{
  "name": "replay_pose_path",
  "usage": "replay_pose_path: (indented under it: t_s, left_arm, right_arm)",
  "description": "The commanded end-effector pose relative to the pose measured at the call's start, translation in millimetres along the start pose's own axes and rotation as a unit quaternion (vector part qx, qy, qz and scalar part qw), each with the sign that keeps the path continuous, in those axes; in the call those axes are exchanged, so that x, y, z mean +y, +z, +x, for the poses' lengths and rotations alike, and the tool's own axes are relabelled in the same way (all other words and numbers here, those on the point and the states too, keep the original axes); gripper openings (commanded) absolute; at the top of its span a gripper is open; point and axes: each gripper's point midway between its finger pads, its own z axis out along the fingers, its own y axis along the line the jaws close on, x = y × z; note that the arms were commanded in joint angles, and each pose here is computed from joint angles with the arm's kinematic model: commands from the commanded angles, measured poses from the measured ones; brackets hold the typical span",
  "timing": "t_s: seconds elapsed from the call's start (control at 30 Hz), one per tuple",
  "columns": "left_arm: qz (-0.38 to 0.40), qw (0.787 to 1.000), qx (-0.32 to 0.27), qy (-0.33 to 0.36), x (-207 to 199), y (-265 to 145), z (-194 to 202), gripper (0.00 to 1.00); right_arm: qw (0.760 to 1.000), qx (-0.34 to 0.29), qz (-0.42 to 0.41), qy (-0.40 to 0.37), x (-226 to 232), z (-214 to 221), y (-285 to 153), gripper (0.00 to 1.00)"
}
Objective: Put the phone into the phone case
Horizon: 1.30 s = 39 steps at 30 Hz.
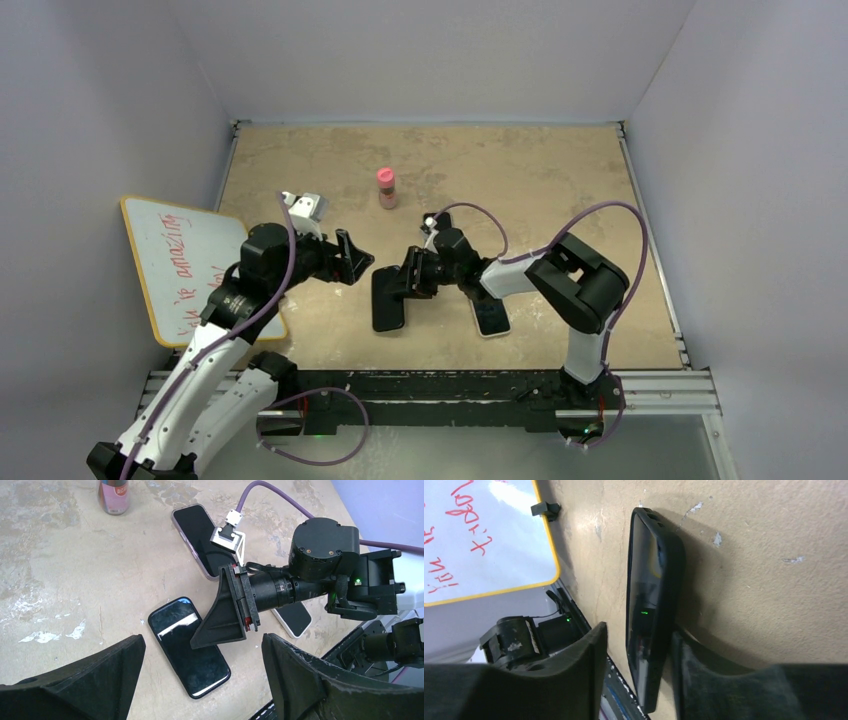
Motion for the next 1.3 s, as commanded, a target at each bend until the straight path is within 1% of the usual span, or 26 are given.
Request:
replay_pose_path:
  t_s: [0.0,0.1,0.17,0.23,0.27,0.3,0.33,0.57,0.73,0.9,1.1,1.27]
  left_arm:
    - [-0.001,1.000,-0.006,0.008,1.4,1.6,-3.2,0.90]
    - [-0.001,1.000,-0.005,0.007,1.7,2.1,-2.5,0.90]
    - [-0.001,1.000,-0.003,0.006,1.9,2.9,-1.7,0.90]
    - [0.002,1.000,-0.002,0.007,0.9,3.8,-1.6,0.90]
    - [0.005,1.000,-0.002,0.007,-0.2,4.3,-1.6,0.90]
    - [0.008,1.000,0.000,0.007,-0.8,5.0,-1.2,0.90]
    - [0.009,1.000,0.002,0.006,-1.1,5.7,-0.4,0.90]
    - [0.025,1.000,0.010,-0.004,-6.5,11.3,-0.4,0.91]
    - [0.031,0.999,0.008,-0.018,-10.4,12.1,-3.1,0.91]
    - [0.021,0.999,0.000,-0.031,-9.3,12.4,-9.0,0.91]
    - [0.033,0.999,-0.023,-0.034,-17.8,6.4,-23.9,0.91]
    - [0.039,0.998,-0.038,-0.035,-22.4,0.7,-32.2,0.91]
  right_arm:
    - [0.999,-0.018,-0.012,-0.029,28.4,-14.0,-12.1,0.58]
    - [0.999,-0.030,0.007,-0.040,28.0,-17.3,-21.5,0.68]
    - [0.998,-0.042,0.018,-0.049,29.4,-20.3,-29.5,0.77]
    - [0.996,-0.053,0.030,-0.058,29.7,-22.4,-38.5,0.84]
    - [0.996,-0.058,0.034,-0.063,30.9,-22.9,-43.5,0.89]
    - [0.995,-0.065,0.032,-0.071,36.3,-24.2,-51.5,0.96]
    - [0.994,-0.073,0.035,-0.077,39.2,-25.2,-58.6,0.99]
    - [0.977,-0.160,0.083,-0.110,46.0,-39.2,-119.5,0.99]
    - [0.955,-0.230,0.130,-0.138,46.4,-49.0,-174.8,0.99]
    - [0.933,-0.300,0.127,-0.151,62.9,-55.5,-227.8,0.99]
    - [0.916,-0.346,0.135,-0.148,67.2,-57.4,-264.9,0.99]
    - [0.909,-0.367,0.134,-0.146,69.7,-56.3,-284.1,0.99]
